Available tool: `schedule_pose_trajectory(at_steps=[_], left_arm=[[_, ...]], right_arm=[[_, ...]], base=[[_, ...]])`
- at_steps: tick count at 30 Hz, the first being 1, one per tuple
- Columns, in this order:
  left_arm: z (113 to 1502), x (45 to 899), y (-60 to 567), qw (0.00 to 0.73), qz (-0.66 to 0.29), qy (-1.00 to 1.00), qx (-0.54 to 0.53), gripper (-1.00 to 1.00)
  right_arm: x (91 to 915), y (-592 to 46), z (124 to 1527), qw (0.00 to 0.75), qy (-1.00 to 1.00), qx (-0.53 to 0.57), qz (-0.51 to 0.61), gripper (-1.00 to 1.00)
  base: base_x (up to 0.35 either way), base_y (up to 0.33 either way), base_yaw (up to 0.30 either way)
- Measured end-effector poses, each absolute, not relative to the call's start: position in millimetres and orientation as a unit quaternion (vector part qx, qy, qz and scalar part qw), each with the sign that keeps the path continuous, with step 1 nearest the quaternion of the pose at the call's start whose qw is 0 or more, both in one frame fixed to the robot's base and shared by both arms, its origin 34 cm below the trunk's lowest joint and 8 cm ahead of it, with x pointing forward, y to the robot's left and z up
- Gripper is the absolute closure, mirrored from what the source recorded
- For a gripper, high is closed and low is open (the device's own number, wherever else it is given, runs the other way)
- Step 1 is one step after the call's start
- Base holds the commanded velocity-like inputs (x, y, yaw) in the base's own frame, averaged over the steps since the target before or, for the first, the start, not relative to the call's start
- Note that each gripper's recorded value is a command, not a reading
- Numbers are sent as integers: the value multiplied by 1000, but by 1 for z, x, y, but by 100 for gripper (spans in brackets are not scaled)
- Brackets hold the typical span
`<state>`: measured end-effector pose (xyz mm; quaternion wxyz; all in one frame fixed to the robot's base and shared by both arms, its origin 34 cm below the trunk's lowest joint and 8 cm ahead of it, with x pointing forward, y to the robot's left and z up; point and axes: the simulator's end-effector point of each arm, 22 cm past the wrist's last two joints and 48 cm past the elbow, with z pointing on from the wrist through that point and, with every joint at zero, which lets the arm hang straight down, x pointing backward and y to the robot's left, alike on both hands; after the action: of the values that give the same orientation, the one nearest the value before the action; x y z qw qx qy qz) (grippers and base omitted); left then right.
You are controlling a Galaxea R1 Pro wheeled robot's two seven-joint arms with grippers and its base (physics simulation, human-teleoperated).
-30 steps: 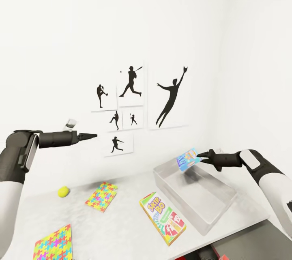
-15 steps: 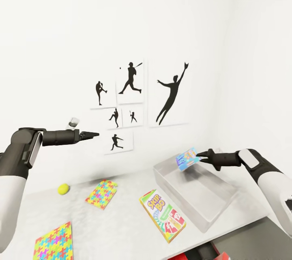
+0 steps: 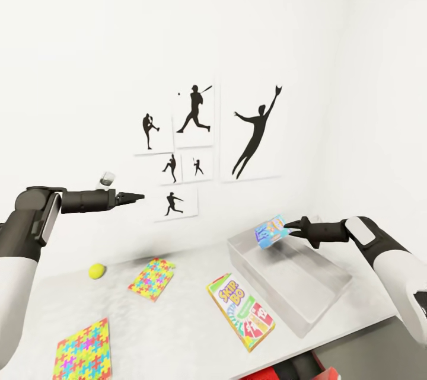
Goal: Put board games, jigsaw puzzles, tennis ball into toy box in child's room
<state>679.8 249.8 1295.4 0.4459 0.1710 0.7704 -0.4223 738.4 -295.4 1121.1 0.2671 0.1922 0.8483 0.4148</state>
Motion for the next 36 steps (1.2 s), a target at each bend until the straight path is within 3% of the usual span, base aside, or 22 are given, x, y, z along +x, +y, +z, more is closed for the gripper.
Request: schedule_pose_trajectory(at_steps=[36], left_arm=[[1263,696,251,424,-428,782,158,-100]], right_arm=[[755,-301,1107,259,853,197,409,100]], base=[[0,0,68]])
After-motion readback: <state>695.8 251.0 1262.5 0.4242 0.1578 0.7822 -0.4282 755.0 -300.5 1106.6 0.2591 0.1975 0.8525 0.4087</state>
